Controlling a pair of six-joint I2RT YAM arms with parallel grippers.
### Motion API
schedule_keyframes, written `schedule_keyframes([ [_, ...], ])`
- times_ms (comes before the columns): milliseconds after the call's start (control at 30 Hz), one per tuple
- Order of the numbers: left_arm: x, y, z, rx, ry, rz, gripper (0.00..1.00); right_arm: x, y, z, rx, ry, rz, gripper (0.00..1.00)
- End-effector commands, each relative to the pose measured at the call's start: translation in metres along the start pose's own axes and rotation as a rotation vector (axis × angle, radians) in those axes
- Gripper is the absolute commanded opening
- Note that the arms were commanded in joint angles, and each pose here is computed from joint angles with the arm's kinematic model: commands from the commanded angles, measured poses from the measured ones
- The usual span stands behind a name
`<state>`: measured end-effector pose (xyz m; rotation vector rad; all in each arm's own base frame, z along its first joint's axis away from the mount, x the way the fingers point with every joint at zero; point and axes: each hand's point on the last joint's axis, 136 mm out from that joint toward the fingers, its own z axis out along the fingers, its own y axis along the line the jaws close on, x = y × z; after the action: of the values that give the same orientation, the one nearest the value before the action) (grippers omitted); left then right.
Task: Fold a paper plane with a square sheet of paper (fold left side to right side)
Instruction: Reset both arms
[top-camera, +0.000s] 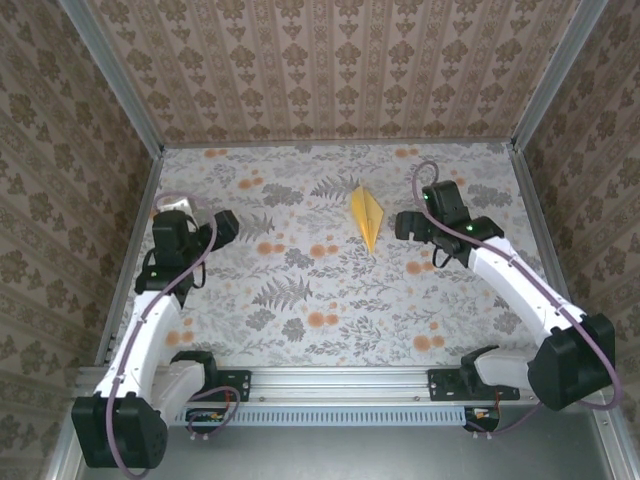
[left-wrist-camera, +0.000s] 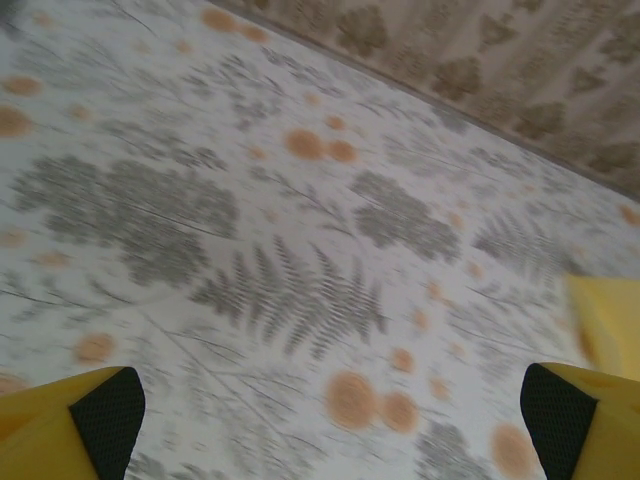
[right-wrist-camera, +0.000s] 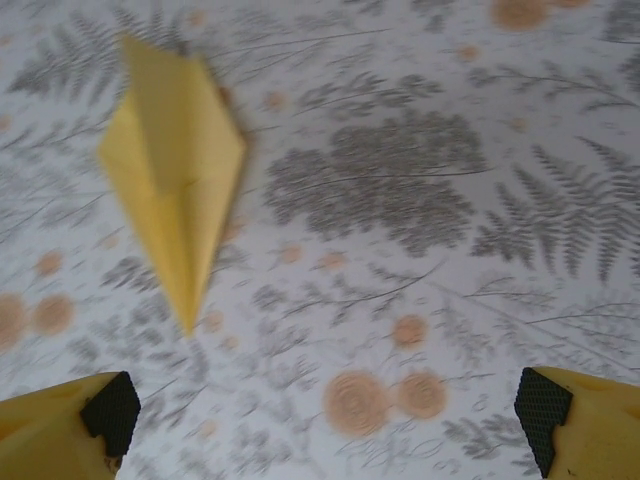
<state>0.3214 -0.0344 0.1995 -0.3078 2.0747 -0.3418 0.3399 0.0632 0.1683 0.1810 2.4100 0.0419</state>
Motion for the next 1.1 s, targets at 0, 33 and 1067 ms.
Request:
schedule_keyframes([
  [0,-0.014,0.035,0.000,-0.176,-0.153,0.144,1.00,-0.021,-0.032,0.014,0.092,-0.152,0.038,1.00],
  [33,-0.010,0.044,0.001,-0.213,-0.170,0.178,1.00,-0.020,-0.043,0.022,0.122,-0.186,0.019,1.00],
  [1067,0.037,0.049,0.112,0.029,-0.181,0.486,1.00,-0.007,-0.071,0.094,0.020,-0.499,-0.077,1.00],
])
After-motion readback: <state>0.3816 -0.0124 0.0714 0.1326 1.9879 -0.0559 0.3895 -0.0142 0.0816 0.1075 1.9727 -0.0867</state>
